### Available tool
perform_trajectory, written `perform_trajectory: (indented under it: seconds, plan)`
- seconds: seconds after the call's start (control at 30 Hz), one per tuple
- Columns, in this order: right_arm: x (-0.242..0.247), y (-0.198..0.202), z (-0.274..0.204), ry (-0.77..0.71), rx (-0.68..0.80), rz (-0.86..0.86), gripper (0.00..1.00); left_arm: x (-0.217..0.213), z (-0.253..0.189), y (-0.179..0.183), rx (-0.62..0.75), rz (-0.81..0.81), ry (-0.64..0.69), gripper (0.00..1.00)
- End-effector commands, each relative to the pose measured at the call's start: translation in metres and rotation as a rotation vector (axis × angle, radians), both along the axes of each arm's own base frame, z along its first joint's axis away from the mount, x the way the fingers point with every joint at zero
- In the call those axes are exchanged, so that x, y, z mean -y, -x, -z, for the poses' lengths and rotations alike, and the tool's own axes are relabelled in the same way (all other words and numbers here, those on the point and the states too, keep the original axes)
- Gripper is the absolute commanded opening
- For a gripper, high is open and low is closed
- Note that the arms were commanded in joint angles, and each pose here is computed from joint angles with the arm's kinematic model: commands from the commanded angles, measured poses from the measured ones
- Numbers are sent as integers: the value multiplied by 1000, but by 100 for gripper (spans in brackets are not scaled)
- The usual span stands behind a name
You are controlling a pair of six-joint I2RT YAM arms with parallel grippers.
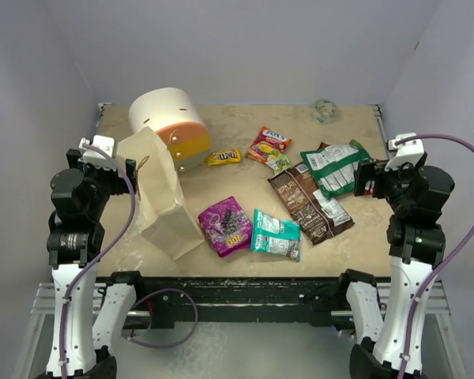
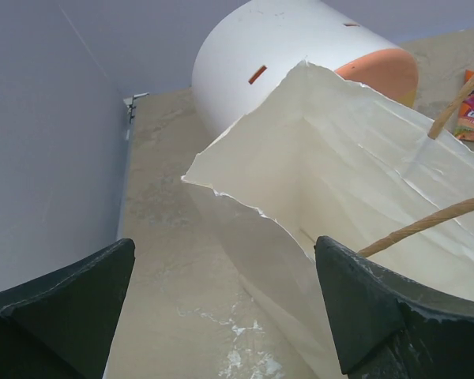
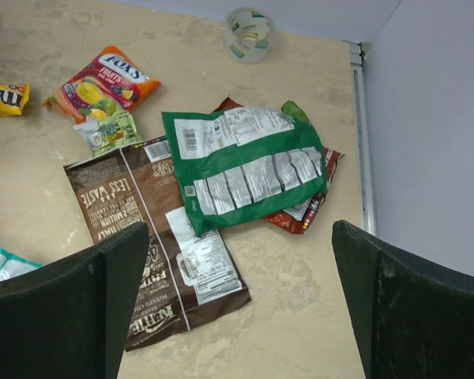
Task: Place the snacks into the paper bag
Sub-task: Adjust the paper bag at the center of the board.
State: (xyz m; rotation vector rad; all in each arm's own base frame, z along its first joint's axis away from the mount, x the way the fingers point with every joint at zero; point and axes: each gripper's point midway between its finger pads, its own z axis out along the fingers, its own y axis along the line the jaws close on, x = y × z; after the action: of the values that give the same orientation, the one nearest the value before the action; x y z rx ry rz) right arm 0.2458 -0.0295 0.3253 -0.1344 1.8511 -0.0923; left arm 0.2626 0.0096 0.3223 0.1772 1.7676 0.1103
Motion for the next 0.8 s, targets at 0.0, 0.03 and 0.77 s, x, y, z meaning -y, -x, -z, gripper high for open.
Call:
perform_trajectory:
  seconds: [0.0,0.03,0.77]
  plan:
    - [-4,-5,-11,11,68,-40,100,4,-5,-3,55,32,11,99]
    - [-5,-5,-10,9,69,-46,100,4,-7,-3,65,32,10,99]
    - [-17,-11,-32,40,114,-152,100,7,-47,-3,105,76,-29,99]
